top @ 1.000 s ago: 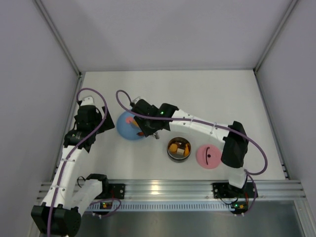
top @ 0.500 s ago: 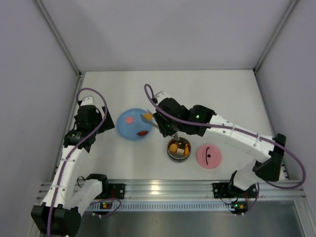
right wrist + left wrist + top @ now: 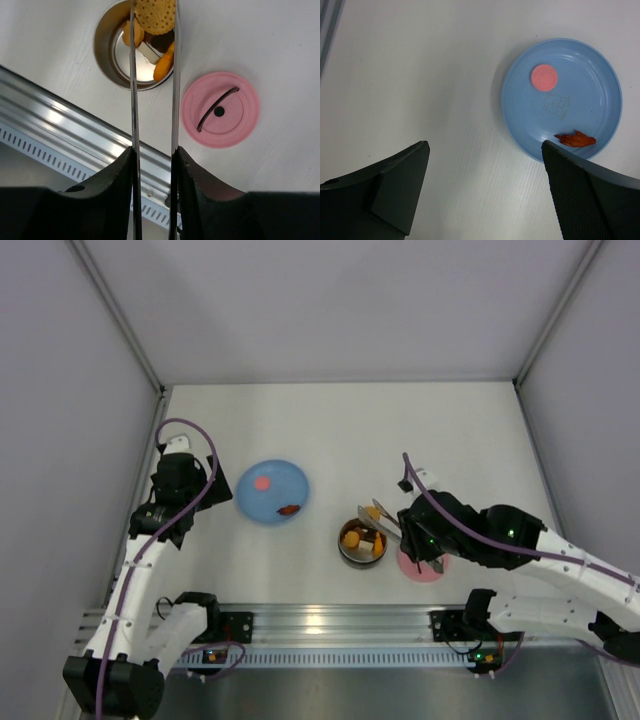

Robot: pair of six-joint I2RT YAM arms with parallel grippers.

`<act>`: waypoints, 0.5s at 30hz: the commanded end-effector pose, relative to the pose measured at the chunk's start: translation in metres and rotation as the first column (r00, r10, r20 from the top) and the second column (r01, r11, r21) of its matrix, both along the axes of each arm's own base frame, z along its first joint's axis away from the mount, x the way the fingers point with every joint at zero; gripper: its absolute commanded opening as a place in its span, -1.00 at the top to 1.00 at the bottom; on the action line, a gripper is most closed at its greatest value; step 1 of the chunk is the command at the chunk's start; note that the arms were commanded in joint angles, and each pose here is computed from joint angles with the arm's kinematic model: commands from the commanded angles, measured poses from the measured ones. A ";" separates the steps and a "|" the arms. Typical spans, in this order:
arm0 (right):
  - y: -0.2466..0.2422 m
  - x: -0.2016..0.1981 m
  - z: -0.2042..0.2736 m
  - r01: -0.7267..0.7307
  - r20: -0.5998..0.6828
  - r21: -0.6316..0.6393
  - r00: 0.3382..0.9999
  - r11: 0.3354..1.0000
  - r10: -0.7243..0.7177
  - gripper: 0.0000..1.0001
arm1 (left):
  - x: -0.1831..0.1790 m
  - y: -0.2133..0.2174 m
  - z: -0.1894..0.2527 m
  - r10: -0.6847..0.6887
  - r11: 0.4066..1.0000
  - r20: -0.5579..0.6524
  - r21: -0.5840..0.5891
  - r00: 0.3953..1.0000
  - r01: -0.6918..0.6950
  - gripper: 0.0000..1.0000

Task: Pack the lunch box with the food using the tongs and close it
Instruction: Place the fake food in the packing box.

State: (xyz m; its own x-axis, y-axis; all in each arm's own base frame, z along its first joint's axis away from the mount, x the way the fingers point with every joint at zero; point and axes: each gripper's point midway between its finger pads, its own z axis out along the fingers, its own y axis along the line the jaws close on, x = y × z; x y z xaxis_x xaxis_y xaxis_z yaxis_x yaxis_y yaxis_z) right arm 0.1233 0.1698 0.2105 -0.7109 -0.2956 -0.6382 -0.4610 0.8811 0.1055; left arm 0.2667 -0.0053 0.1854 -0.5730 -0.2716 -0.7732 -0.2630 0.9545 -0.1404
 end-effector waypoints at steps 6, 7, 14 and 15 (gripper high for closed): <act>-0.005 -0.011 -0.020 0.016 -0.050 -0.003 0.999 1.000 -0.016 0.42 | 0.002 -0.002 0.003 -0.014 1.000 0.017 0.003 1.000 0.014 -0.98; -0.003 -0.011 -0.022 0.013 -0.052 -0.004 0.999 1.000 -0.014 0.41 | 0.002 -0.002 0.003 -0.014 1.000 0.019 0.002 1.000 0.014 -0.98; 0.002 -0.012 -0.023 -0.001 -0.063 0.010 0.998 1.000 0.001 0.39 | 0.002 -0.002 0.003 -0.014 1.000 0.019 0.002 1.000 0.014 -0.98; 0.002 -0.012 -0.024 0.001 -0.063 0.012 0.998 1.000 0.000 0.37 | 0.002 -0.002 0.004 -0.013 1.000 0.020 0.001 1.000 0.013 -0.98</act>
State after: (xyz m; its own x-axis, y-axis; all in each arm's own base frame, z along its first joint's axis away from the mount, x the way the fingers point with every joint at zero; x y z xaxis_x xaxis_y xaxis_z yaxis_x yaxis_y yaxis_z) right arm 0.1114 0.1619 0.1815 -0.7576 -0.3143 -0.5721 -0.4457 0.8894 0.1017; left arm 0.2667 -0.0057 0.1854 -0.5737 -0.2717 -0.7727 -0.2610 0.9548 -0.1420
